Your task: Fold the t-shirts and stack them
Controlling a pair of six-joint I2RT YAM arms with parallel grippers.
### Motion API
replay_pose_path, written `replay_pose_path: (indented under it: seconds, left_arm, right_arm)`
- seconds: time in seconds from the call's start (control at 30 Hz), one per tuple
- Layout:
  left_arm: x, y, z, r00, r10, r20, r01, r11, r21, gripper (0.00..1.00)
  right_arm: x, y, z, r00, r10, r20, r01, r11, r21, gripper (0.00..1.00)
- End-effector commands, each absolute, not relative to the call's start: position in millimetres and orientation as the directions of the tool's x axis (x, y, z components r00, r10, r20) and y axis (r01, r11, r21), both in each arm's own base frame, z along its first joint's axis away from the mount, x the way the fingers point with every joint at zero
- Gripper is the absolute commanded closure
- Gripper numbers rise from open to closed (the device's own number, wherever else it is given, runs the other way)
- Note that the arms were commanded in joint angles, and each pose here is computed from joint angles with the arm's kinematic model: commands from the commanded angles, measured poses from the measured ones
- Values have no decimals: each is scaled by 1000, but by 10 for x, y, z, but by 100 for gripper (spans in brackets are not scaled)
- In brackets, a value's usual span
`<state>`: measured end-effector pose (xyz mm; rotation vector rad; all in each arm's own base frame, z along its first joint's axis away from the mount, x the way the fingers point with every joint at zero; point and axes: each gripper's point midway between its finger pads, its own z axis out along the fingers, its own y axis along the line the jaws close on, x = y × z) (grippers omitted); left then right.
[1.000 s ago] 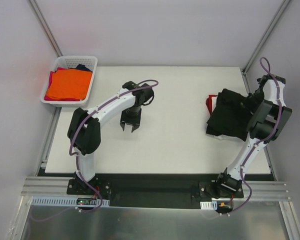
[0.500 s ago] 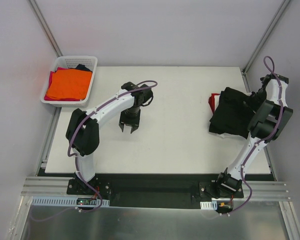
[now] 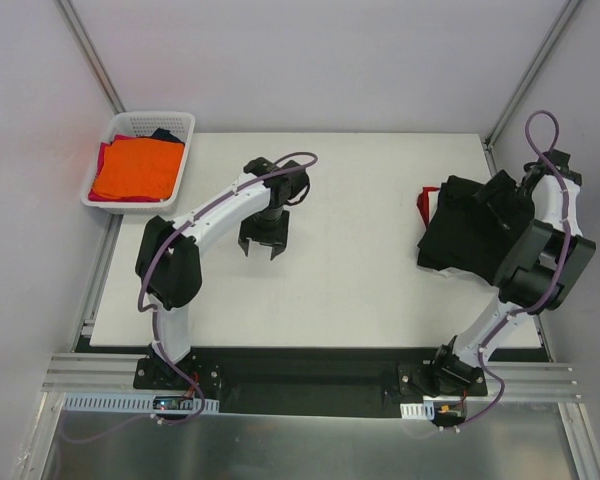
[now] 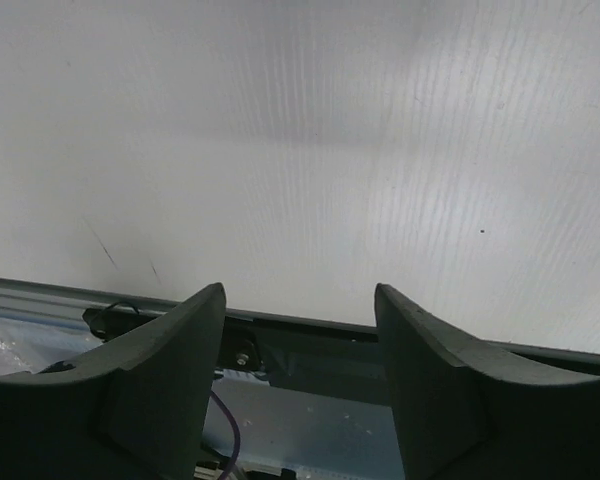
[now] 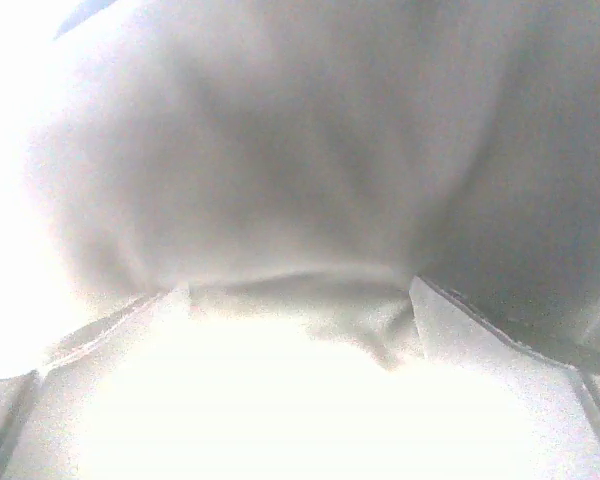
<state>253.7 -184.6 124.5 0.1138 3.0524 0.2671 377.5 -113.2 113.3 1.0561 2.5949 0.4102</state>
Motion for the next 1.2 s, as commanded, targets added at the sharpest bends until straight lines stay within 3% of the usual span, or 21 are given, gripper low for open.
replay_pose_path:
  seconds: [0.0,0.13,0.5,0.8,0.93,1.17]
  left_arm:
    - [2632,-1935,1297,-994,73,-76,60,985,161,28]
    - [2784,-2069,1352,-992,64,-109,50,990,131,15]
    - [2913,-2243,1389,-991,4,-131,-2,999,51,14]
    - [2922,-2234,1373,-992,-22,-121,-27,999,45,15]
    - [2910,-2189,1392,-992,-11,-125,-17,998,53,15]
    - [2840,-2121,1362,-994,-6,-105,-13,998,69,15]
  right_arm:
    - [3827,-866,1390,-669,690,-278,530,704,473,4]
    - [3667,-382,1410,-760,594,-264,454,776,438,4]
    - [3182,696,1372,-927,317,-198,230,901,367,3]
    - [3201,501,1382,-932,292,-215,228,933,279,3]
    - [3277,284,1415,-910,352,-220,288,916,279,2]
    - [3226,-341,1433,-860,439,-262,426,898,108,2]
